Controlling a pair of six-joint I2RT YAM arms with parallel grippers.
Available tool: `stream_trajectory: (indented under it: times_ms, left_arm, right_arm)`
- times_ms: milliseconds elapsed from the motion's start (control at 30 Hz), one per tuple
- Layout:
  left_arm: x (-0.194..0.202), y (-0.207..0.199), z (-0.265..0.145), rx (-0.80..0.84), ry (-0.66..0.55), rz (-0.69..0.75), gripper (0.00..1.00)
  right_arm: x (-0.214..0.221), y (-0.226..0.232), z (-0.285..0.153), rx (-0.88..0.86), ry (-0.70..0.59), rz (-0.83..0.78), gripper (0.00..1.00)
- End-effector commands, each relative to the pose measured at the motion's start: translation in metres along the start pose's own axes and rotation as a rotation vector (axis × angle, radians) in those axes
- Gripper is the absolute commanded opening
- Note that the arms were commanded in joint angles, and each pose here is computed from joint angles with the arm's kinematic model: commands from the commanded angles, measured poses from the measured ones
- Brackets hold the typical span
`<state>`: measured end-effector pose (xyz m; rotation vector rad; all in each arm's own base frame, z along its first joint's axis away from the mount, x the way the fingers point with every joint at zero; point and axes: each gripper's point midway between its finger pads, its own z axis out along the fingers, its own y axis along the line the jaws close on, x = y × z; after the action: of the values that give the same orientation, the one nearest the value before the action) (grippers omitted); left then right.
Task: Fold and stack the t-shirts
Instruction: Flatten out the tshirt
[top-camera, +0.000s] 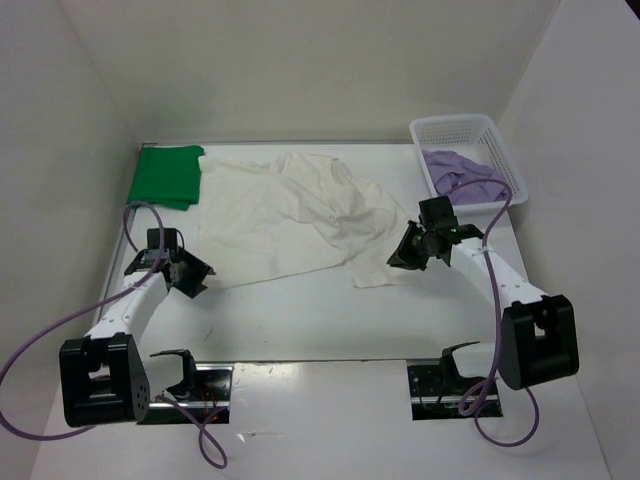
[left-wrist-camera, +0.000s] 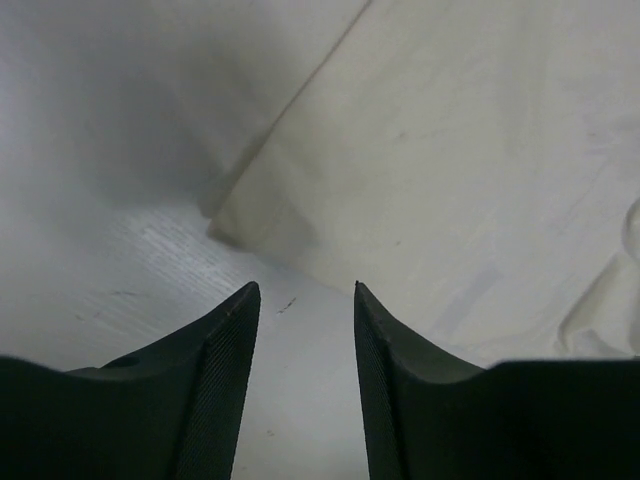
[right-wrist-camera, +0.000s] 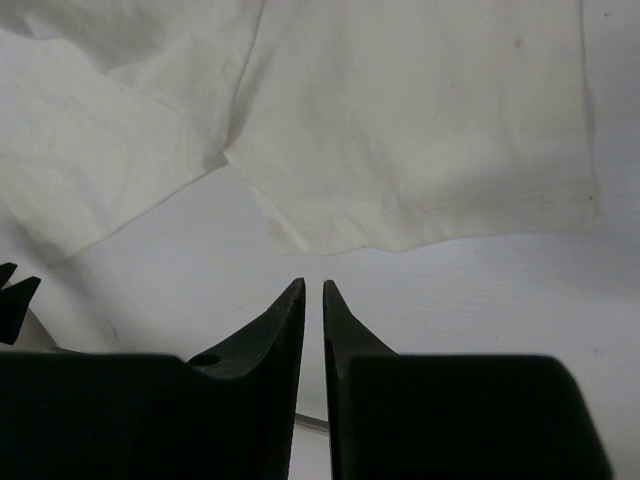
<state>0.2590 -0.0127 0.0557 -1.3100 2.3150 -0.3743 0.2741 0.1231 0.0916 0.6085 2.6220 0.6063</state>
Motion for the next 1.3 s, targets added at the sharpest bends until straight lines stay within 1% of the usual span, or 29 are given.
stream_trajectory:
  times_ms: [0,67,167,233,333,400,500,600,633,700,767,800,900,1000,1033,1167,1200,1267]
  left_arm:
    - [0.023,0.016,0.002,-0.048,0.063,-0.167,0.49]
    - [0.025,0.024,0.003,-0.072,0.048,-0.23,0.45]
    - [0.021,0.03,0.003,-0.099,0.008,-0.289,0.44]
    - [0.019,0.032,0.005,-0.099,-0.015,-0.32,0.41]
    - [0.017,0.035,0.008,-0.078,-0.056,-0.382,0.41]
    - [0.008,0.035,0.006,-0.049,-0.115,-0.4,0.4]
    - [0.007,0.038,0.008,-0.028,-0.132,-0.42,0.36]
    - [0.009,0.048,0.013,-0.061,-0.142,-0.42,0.35]
    - [0.004,0.041,0.013,-0.03,-0.157,-0.43,0.35]
    - [0.006,0.044,0.017,-0.022,-0.16,-0.456,0.37]
    - [-0.001,0.038,0.016,0.006,-0.185,-0.456,0.4]
    - [-0.001,0.041,0.018,-0.007,-0.189,-0.457,0.4]
    - [-0.009,0.032,0.021,0.028,-0.205,-0.456,0.41]
    - [-0.009,0.032,0.026,0.023,-0.203,-0.447,0.41]
    - [-0.006,0.033,0.03,0.012,-0.185,-0.447,0.41]
    - [-0.006,0.031,0.035,-0.002,-0.168,-0.424,0.25]
    - [-0.008,0.028,0.033,-0.001,-0.169,-0.409,0.16]
    - [-0.014,0.024,0.026,0.0,-0.187,-0.365,0.07]
  right_arm:
    - [-0.02,0.018,-0.001,-0.057,-0.058,-0.069,0.17]
    - [-0.018,0.018,0.001,-0.06,-0.042,-0.067,0.19]
    - [-0.015,0.021,0.0,-0.078,-0.027,-0.077,0.2]
    - [-0.015,0.02,0.0,-0.078,-0.027,-0.088,0.2]
    - [-0.012,0.021,0.002,-0.087,-0.008,-0.099,0.21]
    - [-0.008,0.019,0.003,-0.089,0.005,-0.097,0.21]
    - [-0.007,0.021,0.003,-0.096,0.011,-0.097,0.21]
    - [-0.01,0.023,0.001,-0.102,0.003,-0.108,0.21]
    - [-0.01,0.023,0.001,-0.102,0.003,-0.118,0.21]
    - [-0.008,0.022,0.004,-0.102,0.017,-0.115,0.21]
    - [-0.006,0.022,0.005,-0.104,0.029,-0.122,0.21]
    - [-0.006,0.022,0.005,-0.104,0.029,-0.122,0.21]
    - [-0.008,0.023,0.006,-0.11,0.022,-0.124,0.21]
    - [-0.006,0.023,0.008,-0.11,0.036,-0.122,0.21]
    - [-0.005,0.021,0.01,-0.105,0.043,-0.119,0.21]
    - [-0.008,0.023,0.009,-0.103,0.03,-0.122,0.21]
    - [-0.012,0.02,0.01,-0.081,0.012,-0.11,0.21]
    - [-0.016,0.015,0.009,-0.047,-0.014,-0.096,0.23]
